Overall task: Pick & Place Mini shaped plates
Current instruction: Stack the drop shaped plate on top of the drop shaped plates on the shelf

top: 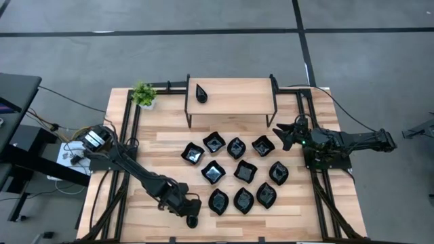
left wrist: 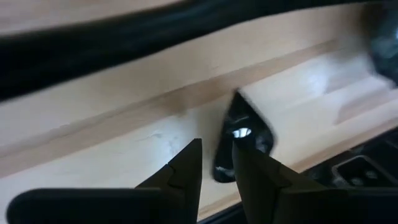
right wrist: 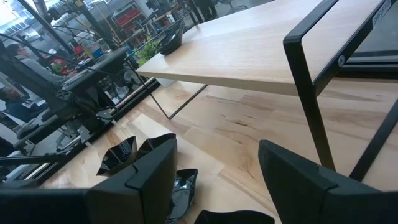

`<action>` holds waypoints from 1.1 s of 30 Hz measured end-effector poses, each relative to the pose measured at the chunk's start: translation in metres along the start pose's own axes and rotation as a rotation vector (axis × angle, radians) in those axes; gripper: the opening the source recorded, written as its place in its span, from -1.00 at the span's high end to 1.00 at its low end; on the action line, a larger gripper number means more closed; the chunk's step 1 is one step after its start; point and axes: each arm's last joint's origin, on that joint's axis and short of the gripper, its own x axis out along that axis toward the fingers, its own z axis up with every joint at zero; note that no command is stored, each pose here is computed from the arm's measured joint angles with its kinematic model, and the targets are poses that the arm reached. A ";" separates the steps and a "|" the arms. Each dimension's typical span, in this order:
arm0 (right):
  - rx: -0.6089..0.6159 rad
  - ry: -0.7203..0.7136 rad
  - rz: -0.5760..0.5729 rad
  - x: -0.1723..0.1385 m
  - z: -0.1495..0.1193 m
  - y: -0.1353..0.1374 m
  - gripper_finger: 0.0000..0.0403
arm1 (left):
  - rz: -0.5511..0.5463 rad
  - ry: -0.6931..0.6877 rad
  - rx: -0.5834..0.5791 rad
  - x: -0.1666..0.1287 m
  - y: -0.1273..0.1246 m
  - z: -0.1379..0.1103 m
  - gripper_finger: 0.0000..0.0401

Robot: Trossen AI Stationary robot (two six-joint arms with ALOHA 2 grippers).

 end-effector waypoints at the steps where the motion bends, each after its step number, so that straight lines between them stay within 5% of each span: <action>1: 0.000 0.000 0.000 0.000 0.000 0.000 -0.10 | 0.003 0.016 0.000 0.003 0.000 0.000 0.55; 12: 0.000 0.000 -0.001 0.000 0.000 0.000 -0.10 | -0.013 0.024 -0.002 0.010 -0.001 0.000 0.57; 21: 0.000 0.000 0.000 0.000 0.000 0.000 -0.10 | -0.012 0.024 -0.002 0.010 -0.001 0.000 0.96; 33: 0.000 0.001 0.000 0.000 0.000 0.000 -0.10 | -0.045 0.053 0.096 -0.007 -0.005 -0.004 0.98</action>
